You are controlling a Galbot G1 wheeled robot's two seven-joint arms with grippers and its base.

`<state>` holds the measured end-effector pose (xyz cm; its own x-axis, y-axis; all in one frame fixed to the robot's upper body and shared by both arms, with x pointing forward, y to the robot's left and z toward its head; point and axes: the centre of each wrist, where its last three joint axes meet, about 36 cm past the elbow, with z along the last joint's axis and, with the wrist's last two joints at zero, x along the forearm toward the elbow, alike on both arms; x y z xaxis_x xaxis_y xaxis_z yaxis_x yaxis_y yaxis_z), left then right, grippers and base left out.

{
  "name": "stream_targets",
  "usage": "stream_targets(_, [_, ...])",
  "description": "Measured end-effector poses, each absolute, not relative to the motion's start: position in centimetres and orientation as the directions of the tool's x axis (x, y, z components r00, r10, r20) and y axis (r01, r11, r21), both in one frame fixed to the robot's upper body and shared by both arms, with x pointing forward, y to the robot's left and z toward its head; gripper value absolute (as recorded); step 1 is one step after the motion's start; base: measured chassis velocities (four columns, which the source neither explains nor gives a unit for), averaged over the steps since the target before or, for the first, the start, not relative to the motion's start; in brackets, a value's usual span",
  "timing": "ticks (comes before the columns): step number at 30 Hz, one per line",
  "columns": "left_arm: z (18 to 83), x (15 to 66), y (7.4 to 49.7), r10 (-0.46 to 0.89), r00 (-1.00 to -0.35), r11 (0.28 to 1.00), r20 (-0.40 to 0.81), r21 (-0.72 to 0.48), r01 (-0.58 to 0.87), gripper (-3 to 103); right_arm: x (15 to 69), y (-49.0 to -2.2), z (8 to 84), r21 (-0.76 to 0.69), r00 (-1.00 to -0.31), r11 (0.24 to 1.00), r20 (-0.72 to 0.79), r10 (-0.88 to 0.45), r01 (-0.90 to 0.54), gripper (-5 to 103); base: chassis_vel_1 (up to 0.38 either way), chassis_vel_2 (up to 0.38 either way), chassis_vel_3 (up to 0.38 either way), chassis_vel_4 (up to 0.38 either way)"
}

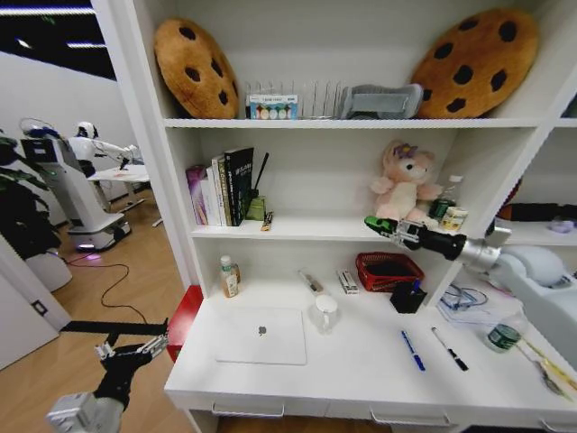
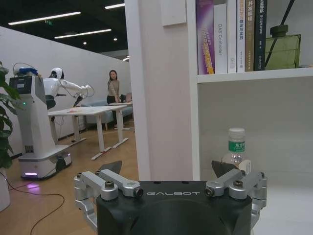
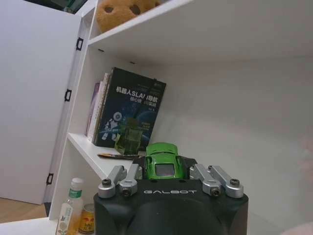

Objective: Organize the objects on the table.

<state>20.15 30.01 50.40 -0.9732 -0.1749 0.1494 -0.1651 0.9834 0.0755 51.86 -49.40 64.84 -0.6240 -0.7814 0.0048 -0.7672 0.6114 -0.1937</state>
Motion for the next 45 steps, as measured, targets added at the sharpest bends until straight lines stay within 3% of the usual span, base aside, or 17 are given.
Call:
stream_targets(10, [50.4,20.1,30.0,-0.175,-0.973,0.983,0.149,0.076,-0.165,100,56.7,-46.8,63.6,-0.143,-0.607,0.600,0.012,-0.795,-0.787,36,0.000,0.000,0.000,0.000])
stream_targets(12, [50.4,20.1,30.0,-0.175,-0.973,0.983,0.149,0.076,-0.165,100,61.3,-43.6,63.6,-0.132,-0.577,0.570,0.017,-0.817,-0.811,36,0.000,0.000,0.000,0.000])
stream_targets(15, [50.4,20.1,30.0,-0.175,-0.973,0.983,0.149,0.076,-0.165,100,63.7,-41.6,63.0,-0.115,-0.556,0.549,0.034,-0.831,-0.828,36,0.000,0.000,0.000,0.000])
stream_targets(17, [50.4,20.1,30.0,-0.175,-0.973,0.983,0.149,0.076,-0.165,100,66.2,-39.5,62.6,-0.098,-0.504,0.496,0.092,-0.859,-0.863,36,0.000,0.000,0.000,0.000])
stream_targets(28, [50.4,20.1,30.0,-0.175,-0.973,0.983,0.149,0.076,-0.165,100,67.5,-39.9,62.9,-0.088,-0.476,0.468,0.173,-0.862,-0.879,36,0.000,0.000,0.000,0.000])
stream_targets(36, [50.4,20.1,30.0,-0.175,-0.973,0.983,0.149,0.076,-0.165,100,67.5,-39.6,62.0,-0.090,-0.497,0.489,0.183,-0.848,-0.868,34,0.000,0.000,0.000,0.000])
stream_targets(38, [50.4,20.1,30.0,-0.175,-0.973,0.983,0.149,0.076,-0.165,100,67.5,-39.5,62.0,-0.091,-0.499,0.490,0.182,-0.848,-0.867,39,0.000,0.000,0.000,0.000])
stream_targets(41, [50.4,20.1,30.0,-0.175,-0.973,0.983,0.149,0.076,-0.165,100,67.5,-39.4,62.1,-0.096,-0.512,0.503,0.170,-0.842,-0.859,55,0.000,0.000,0.000,0.000])
stream_targets(45, [50.4,20.1,30.0,-0.175,-0.973,0.983,0.149,0.076,-0.165,100,67.1,-39.5,62.5,-0.106,-0.516,0.505,0.156,-0.842,-0.857,66,0.000,0.000,0.000,0.000])
